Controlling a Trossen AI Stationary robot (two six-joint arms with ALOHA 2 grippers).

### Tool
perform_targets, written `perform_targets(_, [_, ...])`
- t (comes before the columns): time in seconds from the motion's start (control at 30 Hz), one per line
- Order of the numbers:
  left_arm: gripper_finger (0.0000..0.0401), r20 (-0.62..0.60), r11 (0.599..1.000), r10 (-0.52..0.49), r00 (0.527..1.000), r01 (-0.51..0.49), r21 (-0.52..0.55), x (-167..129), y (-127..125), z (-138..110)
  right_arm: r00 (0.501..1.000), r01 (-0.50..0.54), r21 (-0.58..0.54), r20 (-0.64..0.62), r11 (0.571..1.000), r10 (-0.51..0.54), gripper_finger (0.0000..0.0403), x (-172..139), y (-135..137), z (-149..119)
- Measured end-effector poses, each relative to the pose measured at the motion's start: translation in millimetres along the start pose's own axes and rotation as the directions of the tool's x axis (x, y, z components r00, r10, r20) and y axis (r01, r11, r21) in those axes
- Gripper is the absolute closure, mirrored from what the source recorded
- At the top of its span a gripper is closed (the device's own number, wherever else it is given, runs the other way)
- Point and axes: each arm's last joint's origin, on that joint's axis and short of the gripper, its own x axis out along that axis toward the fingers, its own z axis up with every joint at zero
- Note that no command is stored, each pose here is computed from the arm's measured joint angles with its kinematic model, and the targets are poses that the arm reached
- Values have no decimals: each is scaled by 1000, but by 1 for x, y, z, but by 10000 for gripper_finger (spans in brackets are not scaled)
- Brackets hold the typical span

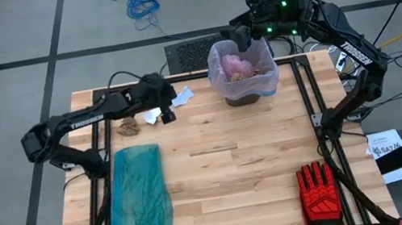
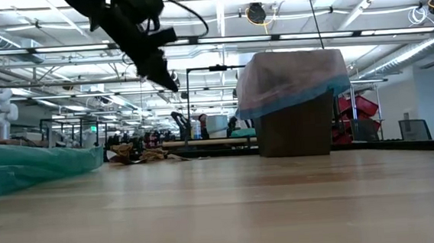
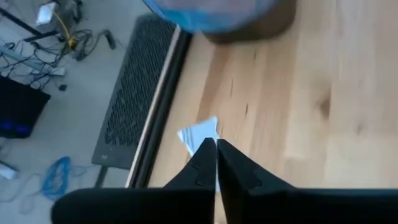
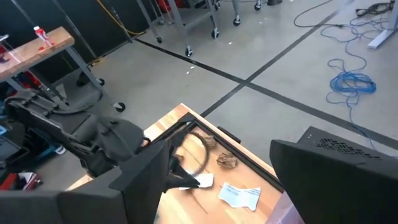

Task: Place trash/remove bag and relplace
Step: Put the white paper into the trash bin

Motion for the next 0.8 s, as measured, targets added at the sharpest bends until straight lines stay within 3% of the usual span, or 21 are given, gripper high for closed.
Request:
perform_targets(0.37, [287,-238,983,-66,969,105,154,65,-22,-31,1000,0,20,-1,1000,0,129,0,0,0])
perform_targets(0.5, [276,-278,970,-44,960,108,219,84,-26,-38,1000,0,25,-1,1000,0,129,0,0,0])
perform_targets(0.8, [276,-341,973,2,940,77,218,109,-25,-53,1000,1,26,-1,1000,-1,129,0,0,0])
